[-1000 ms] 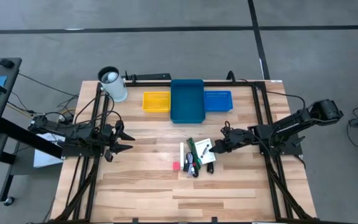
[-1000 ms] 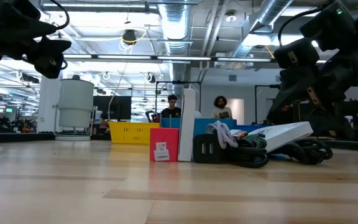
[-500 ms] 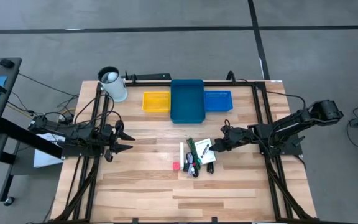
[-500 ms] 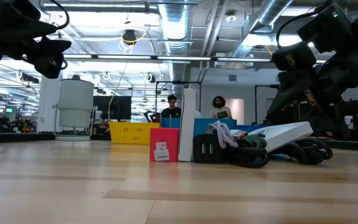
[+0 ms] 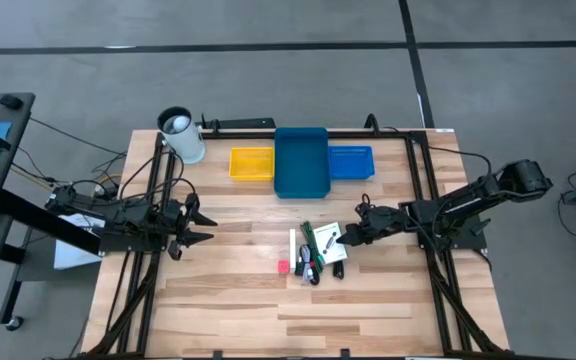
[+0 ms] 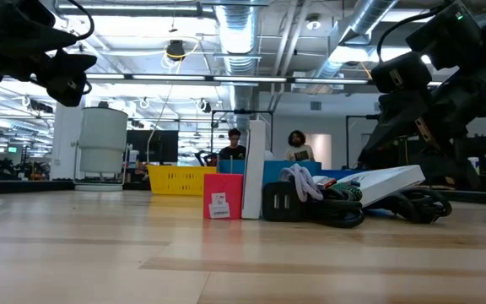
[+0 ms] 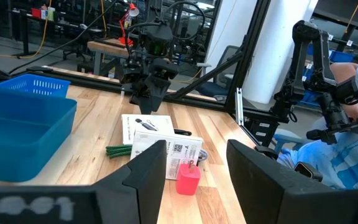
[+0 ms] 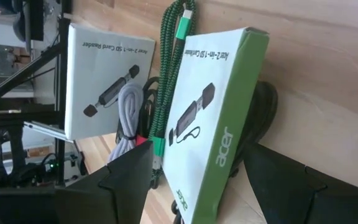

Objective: Pick and place items into bin
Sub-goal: Put the white card reader box into the large blue bin

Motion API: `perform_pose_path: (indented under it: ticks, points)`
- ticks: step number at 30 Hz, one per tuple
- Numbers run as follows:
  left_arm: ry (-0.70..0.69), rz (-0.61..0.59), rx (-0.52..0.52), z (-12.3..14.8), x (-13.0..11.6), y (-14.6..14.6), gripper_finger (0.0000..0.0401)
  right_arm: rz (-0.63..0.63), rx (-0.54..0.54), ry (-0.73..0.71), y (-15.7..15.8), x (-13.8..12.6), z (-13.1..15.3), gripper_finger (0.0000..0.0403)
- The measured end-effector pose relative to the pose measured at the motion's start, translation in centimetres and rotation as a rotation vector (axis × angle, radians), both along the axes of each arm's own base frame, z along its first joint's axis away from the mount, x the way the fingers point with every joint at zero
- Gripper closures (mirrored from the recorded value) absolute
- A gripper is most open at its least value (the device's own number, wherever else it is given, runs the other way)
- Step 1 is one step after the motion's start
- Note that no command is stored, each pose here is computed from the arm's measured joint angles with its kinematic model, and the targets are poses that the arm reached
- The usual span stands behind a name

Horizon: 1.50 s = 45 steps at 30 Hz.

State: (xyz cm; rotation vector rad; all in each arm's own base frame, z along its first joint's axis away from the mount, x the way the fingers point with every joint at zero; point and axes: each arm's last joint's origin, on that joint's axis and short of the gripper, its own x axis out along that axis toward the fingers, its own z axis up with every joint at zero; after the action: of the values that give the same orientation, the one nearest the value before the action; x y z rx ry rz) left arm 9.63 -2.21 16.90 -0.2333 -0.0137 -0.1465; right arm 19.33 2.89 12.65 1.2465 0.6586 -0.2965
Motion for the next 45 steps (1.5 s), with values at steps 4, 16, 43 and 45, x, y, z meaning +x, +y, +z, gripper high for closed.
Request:
perform_pose_path:
  ticks: [4,16,43,45]
  points:
    - [0.000,0.000,0.000,0.0,0.0,0.0,0.0242,-0.004,0.003,0.001,0.0,0.0,0.0,0.0159]
    - [0.000,0.000,0.000,0.0,0.0,0.0,0.0242,0.000,-0.002,0.003,0.0,0.0,0.0,0.0159]
    - [0.000,0.000,0.000,0.0,0.0,0.0,0.0242,0.013,0.001,0.046,0.1,0.2,-1.0,0.0287]
    - [0.000,0.000,0.000,0.0,0.0,0.0,0.0242,0.022,0.017,0.046,0.1,0.5,-1.4,0.0284]
